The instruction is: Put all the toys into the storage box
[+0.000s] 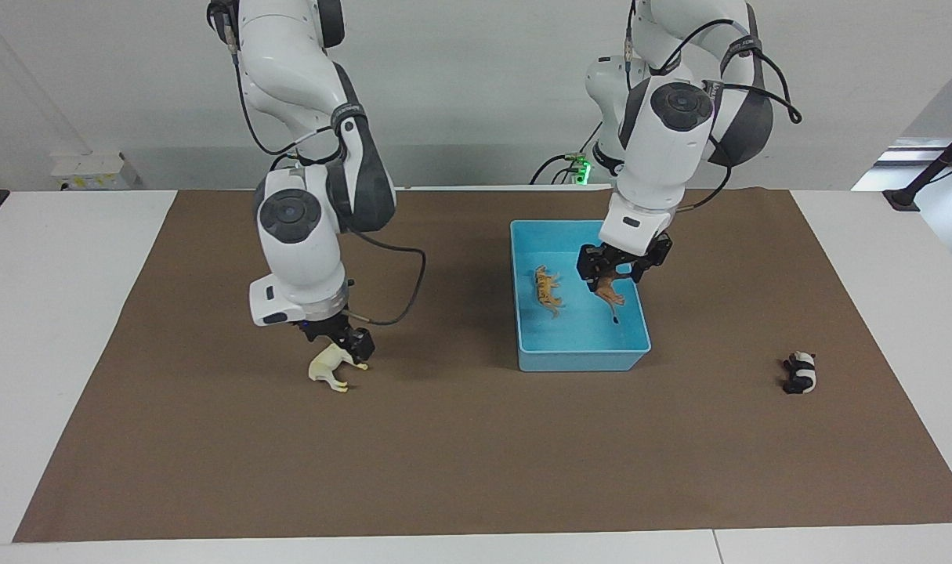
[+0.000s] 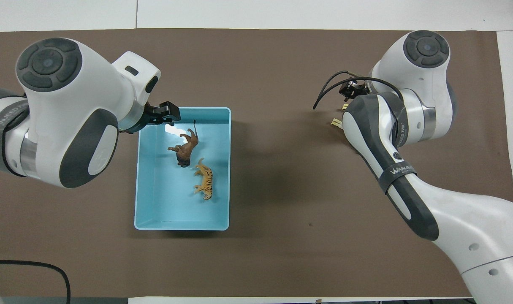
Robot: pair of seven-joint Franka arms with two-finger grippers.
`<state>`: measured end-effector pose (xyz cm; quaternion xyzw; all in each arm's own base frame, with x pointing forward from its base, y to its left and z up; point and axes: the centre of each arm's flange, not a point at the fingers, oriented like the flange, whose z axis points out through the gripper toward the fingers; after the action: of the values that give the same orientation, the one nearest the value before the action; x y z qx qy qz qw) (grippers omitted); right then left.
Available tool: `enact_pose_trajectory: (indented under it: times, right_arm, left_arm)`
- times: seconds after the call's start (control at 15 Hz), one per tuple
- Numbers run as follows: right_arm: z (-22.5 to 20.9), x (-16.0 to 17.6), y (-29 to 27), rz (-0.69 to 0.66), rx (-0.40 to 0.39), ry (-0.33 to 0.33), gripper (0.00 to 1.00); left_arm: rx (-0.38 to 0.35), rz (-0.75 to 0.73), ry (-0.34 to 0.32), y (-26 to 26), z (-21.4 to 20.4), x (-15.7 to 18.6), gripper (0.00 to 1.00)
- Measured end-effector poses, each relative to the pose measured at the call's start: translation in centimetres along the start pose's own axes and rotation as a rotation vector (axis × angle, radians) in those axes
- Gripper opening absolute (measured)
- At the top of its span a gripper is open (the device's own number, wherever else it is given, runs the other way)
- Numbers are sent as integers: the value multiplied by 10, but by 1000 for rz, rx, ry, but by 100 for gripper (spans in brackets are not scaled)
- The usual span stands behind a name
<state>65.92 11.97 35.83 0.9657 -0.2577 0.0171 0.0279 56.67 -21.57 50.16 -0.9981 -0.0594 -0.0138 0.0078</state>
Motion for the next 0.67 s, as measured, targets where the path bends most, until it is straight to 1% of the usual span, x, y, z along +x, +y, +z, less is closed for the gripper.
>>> enact_pose_trajectory:
  times: [0.13, 0.2, 0.27, 0.4, 0.53, 0.67]
  right_arm:
    - [21, -7, 5, -18, -5, -5, 100]
    - [29, -9, 6, -26, -4, -4, 100]
    - [36, -11, 9, -34, -2, -1, 100]
    - [48, -16, 11, -41, -3, -1, 100]
    - [60, -21, 12, -46, 10, 16, 100]
    - [74, -25, 14, -48, 16, 27, 100]
  left_arm:
    - [-1, 23, 10, -12, -2, 6, 100]
    - [-2, 63, 23, -26, -2, 14, 100]
    - [-3, 124, 39, -52, -1, 27, 100]
    - [3, 246, 68, -126, 6, 55, 100]
    - [13, 341, 78, -199, 16, 74, 100]
    - [18, 409, 77, -248, 34, 88, 100]
